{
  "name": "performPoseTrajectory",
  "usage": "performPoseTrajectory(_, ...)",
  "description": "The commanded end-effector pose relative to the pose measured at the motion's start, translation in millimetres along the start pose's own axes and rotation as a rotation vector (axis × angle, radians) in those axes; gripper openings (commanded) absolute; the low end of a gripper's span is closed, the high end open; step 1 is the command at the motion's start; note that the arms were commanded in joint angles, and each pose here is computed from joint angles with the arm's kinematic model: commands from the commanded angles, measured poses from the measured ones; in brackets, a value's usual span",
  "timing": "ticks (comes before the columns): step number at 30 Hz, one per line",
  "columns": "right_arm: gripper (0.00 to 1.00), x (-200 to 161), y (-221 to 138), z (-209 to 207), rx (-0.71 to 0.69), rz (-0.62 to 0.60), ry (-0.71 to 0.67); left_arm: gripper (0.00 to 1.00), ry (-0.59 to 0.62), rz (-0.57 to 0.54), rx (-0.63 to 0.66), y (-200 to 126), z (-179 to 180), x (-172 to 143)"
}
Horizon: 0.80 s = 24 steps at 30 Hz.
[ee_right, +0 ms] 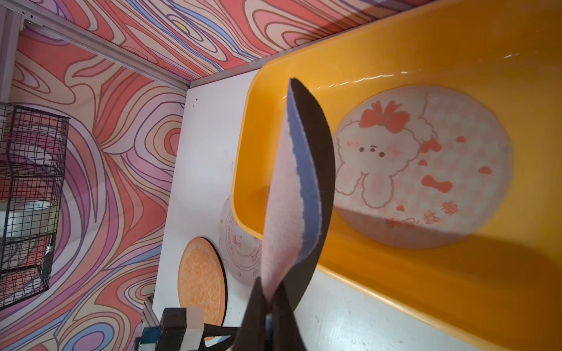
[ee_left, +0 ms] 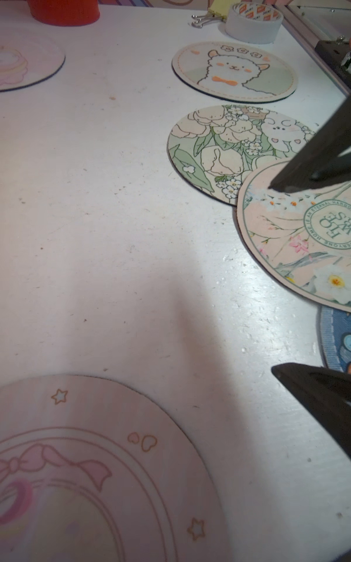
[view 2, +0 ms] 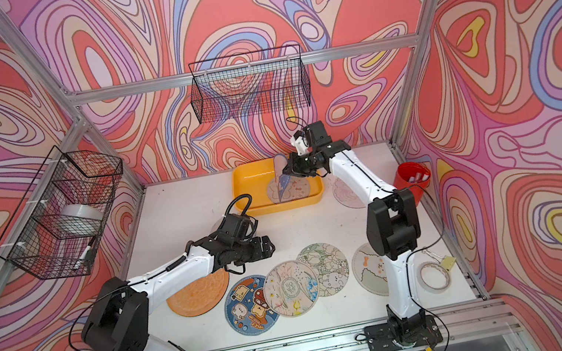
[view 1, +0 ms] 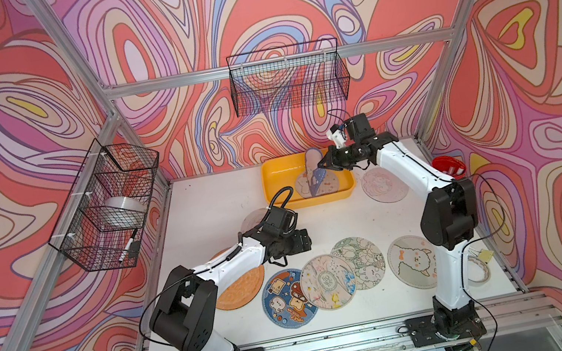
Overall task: Put the coasters into the storage box
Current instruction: Place the coaster in the storage box.
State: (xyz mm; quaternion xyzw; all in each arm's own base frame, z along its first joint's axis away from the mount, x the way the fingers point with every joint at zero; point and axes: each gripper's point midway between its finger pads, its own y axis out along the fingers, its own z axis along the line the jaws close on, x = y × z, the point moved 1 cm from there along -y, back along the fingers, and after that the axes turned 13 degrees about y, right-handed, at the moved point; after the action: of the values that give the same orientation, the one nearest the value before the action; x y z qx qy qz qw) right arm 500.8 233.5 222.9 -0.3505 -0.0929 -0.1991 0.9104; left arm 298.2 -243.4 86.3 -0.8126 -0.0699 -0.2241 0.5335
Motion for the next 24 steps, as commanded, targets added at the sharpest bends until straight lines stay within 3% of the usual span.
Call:
performPoseTrajectory(1, 0.0, 6, 21, 20, 0.064, -0.019, -0.008, 0.89, -0.021, -0.022, 0.026, -9, 9, 1)
performPoseTrajectory(7, 0.0, 5, 59, 5, 0.065, 0.006, 0.017, 0.9, -0.034, -0.026, 0.042, -16, 20, -1)
performPoseTrajectory(13, 0.0, 3, 80, -27, -0.034, 0.035, -0.001, 0.91, -0.041, -0.028, 0.051, -19, 24, -1)
performPoseTrajectory(24, 0.0, 11, 69, -84, -0.192, 0.025, 0.003, 0.91, -0.04, -0.035, 0.064, -25, 29, 0)
